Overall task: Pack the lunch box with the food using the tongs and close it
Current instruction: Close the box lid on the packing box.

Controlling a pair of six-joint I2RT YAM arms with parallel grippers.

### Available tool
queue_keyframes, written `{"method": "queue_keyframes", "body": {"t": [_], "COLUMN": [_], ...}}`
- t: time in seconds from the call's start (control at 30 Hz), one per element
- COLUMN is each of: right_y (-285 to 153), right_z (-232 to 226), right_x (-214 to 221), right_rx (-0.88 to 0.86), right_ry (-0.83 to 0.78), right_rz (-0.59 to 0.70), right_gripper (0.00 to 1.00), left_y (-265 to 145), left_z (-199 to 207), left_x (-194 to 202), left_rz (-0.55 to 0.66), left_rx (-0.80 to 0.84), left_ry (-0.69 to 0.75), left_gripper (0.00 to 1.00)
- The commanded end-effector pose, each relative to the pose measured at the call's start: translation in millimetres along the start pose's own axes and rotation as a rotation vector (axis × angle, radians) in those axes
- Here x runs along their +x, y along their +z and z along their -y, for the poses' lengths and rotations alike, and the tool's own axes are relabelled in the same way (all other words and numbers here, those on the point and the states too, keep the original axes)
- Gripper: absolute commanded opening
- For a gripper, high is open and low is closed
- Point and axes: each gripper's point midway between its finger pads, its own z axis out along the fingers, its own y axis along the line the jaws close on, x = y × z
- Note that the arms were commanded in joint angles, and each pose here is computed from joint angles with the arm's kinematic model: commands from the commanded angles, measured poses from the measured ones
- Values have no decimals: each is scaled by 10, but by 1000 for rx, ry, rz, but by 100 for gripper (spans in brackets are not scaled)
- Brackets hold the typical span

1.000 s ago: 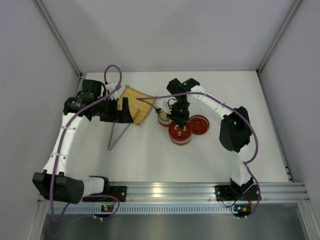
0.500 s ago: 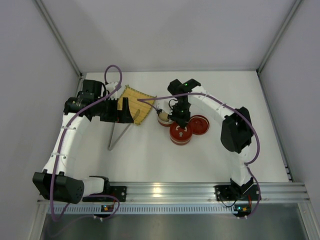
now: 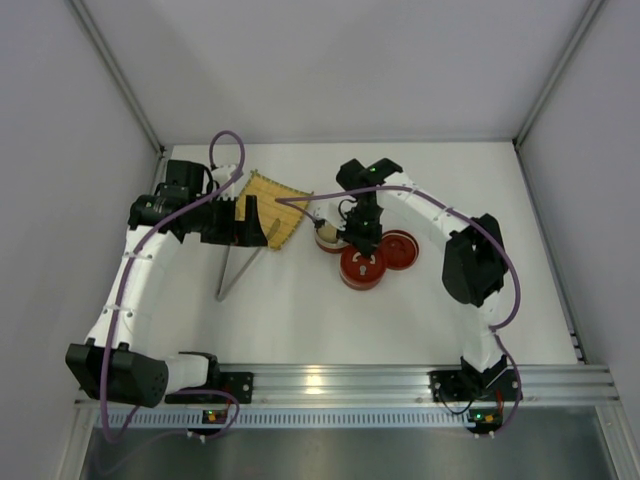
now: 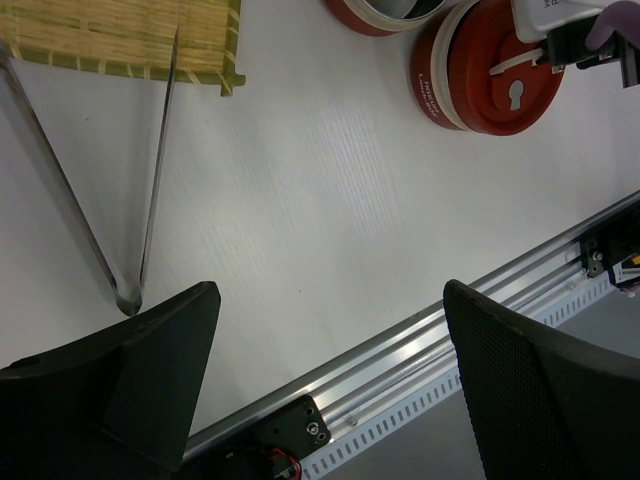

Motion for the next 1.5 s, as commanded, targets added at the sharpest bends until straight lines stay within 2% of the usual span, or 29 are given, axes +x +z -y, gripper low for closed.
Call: {"method": "queue_keyframes", "body": {"t": [0.0, 0.73, 1.27, 1.47], "right_y": [-219, -46, -121, -30], "right_z": [-249, -311, -188, -199], "right_x": [166, 248, 180, 229], "right_rx": [-100, -168, -162, -192], "right_ry": [20, 25, 40, 51], "right_rz": [-64, -90, -24, -44], "right_gripper": [0, 0, 0, 0], "left_y": [2, 30, 58, 60], "left_z": [11, -14, -29, -27], "left_x": [-47, -31, -14, -21], "left_rz": [31, 22, 13, 13], "left_rx": [14, 7, 5, 7], "left_ry": [12, 9, 4, 4], "left_gripper": [98, 98, 98, 98]}}
